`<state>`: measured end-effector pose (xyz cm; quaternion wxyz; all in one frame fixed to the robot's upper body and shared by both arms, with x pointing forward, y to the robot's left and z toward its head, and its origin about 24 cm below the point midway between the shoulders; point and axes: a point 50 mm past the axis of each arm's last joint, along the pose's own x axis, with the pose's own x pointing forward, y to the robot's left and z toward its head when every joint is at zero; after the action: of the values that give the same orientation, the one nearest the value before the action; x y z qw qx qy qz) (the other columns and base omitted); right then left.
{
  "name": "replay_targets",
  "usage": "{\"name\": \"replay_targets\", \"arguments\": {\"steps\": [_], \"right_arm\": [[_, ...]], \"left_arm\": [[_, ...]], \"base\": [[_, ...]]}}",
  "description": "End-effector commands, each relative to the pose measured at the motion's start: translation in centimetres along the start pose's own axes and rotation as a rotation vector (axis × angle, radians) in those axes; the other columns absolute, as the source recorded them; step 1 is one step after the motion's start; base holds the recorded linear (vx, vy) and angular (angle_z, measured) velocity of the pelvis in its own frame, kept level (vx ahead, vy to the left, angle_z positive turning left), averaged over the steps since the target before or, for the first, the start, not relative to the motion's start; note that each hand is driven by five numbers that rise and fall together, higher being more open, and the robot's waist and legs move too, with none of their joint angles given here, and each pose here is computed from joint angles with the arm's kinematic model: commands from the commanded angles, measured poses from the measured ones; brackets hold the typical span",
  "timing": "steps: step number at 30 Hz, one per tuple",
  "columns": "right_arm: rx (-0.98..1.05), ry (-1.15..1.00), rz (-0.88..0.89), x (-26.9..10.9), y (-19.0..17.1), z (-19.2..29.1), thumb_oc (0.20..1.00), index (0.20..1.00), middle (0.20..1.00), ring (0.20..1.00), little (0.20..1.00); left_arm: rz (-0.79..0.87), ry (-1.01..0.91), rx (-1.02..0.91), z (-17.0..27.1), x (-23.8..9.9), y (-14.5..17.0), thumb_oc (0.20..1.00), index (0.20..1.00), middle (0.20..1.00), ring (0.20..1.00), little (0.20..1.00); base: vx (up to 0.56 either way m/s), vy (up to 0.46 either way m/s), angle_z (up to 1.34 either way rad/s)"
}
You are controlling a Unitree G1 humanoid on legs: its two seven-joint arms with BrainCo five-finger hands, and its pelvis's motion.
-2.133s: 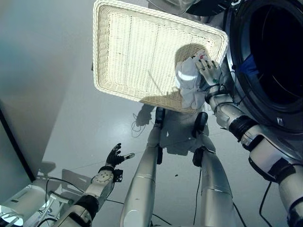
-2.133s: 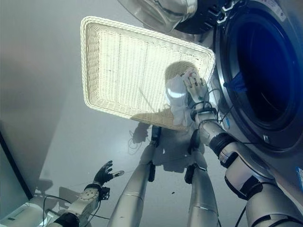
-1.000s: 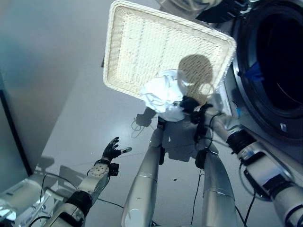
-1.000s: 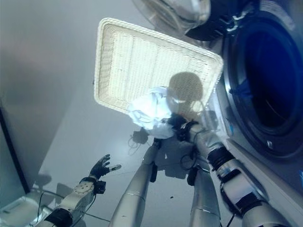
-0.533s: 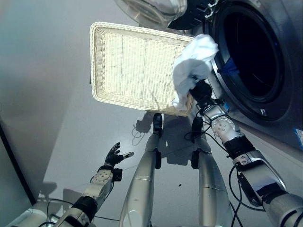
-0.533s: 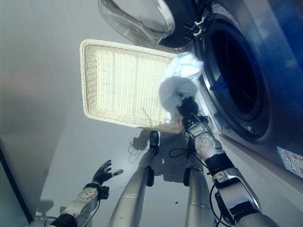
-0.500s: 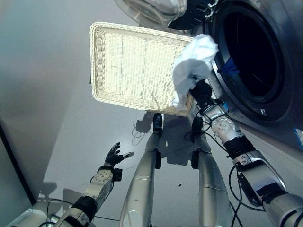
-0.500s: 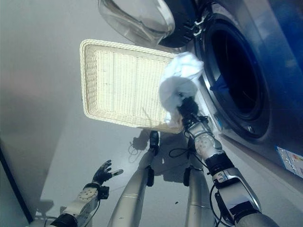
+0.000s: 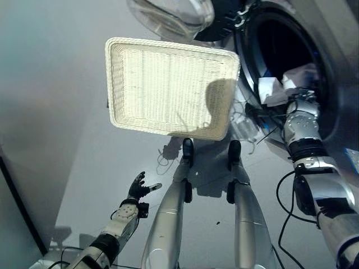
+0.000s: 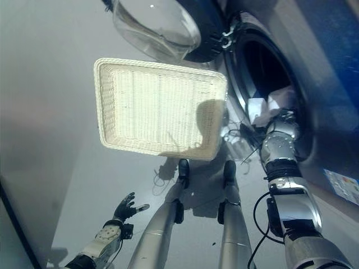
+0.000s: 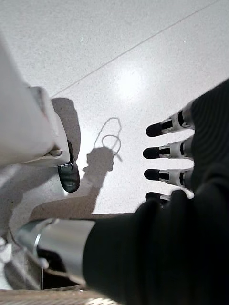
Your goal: Put the clothes into the washing machine.
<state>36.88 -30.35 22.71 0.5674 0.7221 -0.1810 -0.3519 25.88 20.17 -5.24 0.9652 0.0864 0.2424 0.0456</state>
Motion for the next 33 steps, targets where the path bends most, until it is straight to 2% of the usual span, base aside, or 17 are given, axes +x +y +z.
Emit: {"name": "replay_targets", "arguments": {"steps": [1, 3, 5, 8, 12, 13, 24, 26, 27, 28, 31, 32, 33], "right_arm": [[0.348, -0.546, 0.126, -0.5, 5.9, 15.1, 1.0, 1.0, 1.0, 1.0, 1.0], [0.353, -0.485, 0.178, -0.2, 6.2, 15.0, 1.0, 1.0, 1.0, 1.0, 1.0], [0.276, -0.39, 0.191, 0.5, 6.2, 14.0, 1.0, 1.0, 1.0, 1.0, 1.0], [0.096, -0.123, 0.183, 1.2, 5.4, 10.0, 1.0, 1.0, 1.0, 1.0, 1.0], [0.017, 0.014, 0.194, 1.4, 3.9, 7.3, 1.0, 1.0, 1.0, 1.0, 1.0], [0.002, 0.074, 0.242, 1.2, 3.7, 6.1, 1.0, 1.0, 1.0, 1.0, 1.0], [-0.022, 0.192, 0.513, 0.1, 5.5, 3.7, 1.0, 1.0, 1.0, 1.0, 1.0], [-0.019, 0.204, 0.59, -0.4, 6.4, 3.6, 1.0, 1.0, 1.0, 1.0, 1.0], [0.024, 0.224, 0.777, -2.0, 8.1, 3.1, 1.0, 1.0, 1.0, 1.0, 1.0], [0.054, 0.222, 0.879, -2.9, 8.7, 2.9, 1.0, 1.0, 1.0, 1.0, 1.0], [0.07, 0.222, 0.933, -3.3, 9.0, 2.9, 1.0, 1.0, 1.0, 1.0, 1.0], [0.112, 0.241, 1.109, -5.5, 9.6, 2.2, 1.0, 1.0, 1.0, 1.0, 1.0], [0.066, 0.229, 1.238, -7.7, 9.6, 1.4, 1.0, 1.0, 1.0, 1.0, 1.0]], "left_arm": [[0.069, 0.084, -0.016, -2.0, -0.7, 2.3, 1.0, 1.0, 1.0, 1.0, 1.0], [0.053, 0.075, -0.017, -1.6, -0.7, 2.3, 1.0, 1.0, 1.0, 1.0, 1.0], [0.035, 0.069, -0.021, -1.4, -0.8, 2.3, 1.0, 1.0, 1.0, 1.0, 1.0], [0.01, 0.053, -0.021, -1.1, -0.8, 2.1, 1.0, 1.0, 1.0, 1.0, 1.0], [0.009, 0.047, -0.004, -1.0, -0.9, 1.9, 1.0, 1.0, 1.0, 1.0, 1.0], [0.011, 0.04, -0.002, -0.8, -0.8, 1.7, 1.0, 1.0, 1.0, 1.0, 1.0], [0.016, 0.061, 0.003, -1.2, -0.8, 1.3, 1.0, 1.0, 1.0, 1.0, 1.0], [0.015, 0.067, 0.003, -1.4, -0.9, 1.5, 1.0, 1.0, 1.0, 1.0, 1.0], [0.014, 0.071, 0.004, -1.6, -1.0, 1.7, 1.0, 1.0, 1.0, 1.0, 1.0], [0.013, 0.075, 0.005, -1.7, -1.0, 1.8, 1.0, 1.0, 1.0, 1.0, 1.0], [0.013, 0.076, 0.005, -1.8, -1.1, 1.9, 1.0, 1.0, 1.0, 1.0, 1.0], [0.012, 0.077, 0.006, -1.7, -1.1, 2.0, 1.0, 1.0, 1.0, 1.0, 1.0], [0.008, 0.074, 0.003, -1.4, -0.9, 2.1, 1.0, 1.0, 1.0, 1.0, 1.0]], "base": [[0.06, -0.071, 0.12], [0.06, -0.023, 0.1], [0.06, 0.007, 0.06], [0.03, 0.004, -0.03], [0.02, -0.012, -0.02], [0.04, -0.029, -0.06], [0.0, 0.008, -0.04], [0.0, 0.0, 0.0], [0.01, 0.015, -0.04], [0.0, 0.0, 0.0], [0.0, 0.003, -0.06], [0.0, 0.017, -0.11], [-0.02, 0.024, -0.12]]}}
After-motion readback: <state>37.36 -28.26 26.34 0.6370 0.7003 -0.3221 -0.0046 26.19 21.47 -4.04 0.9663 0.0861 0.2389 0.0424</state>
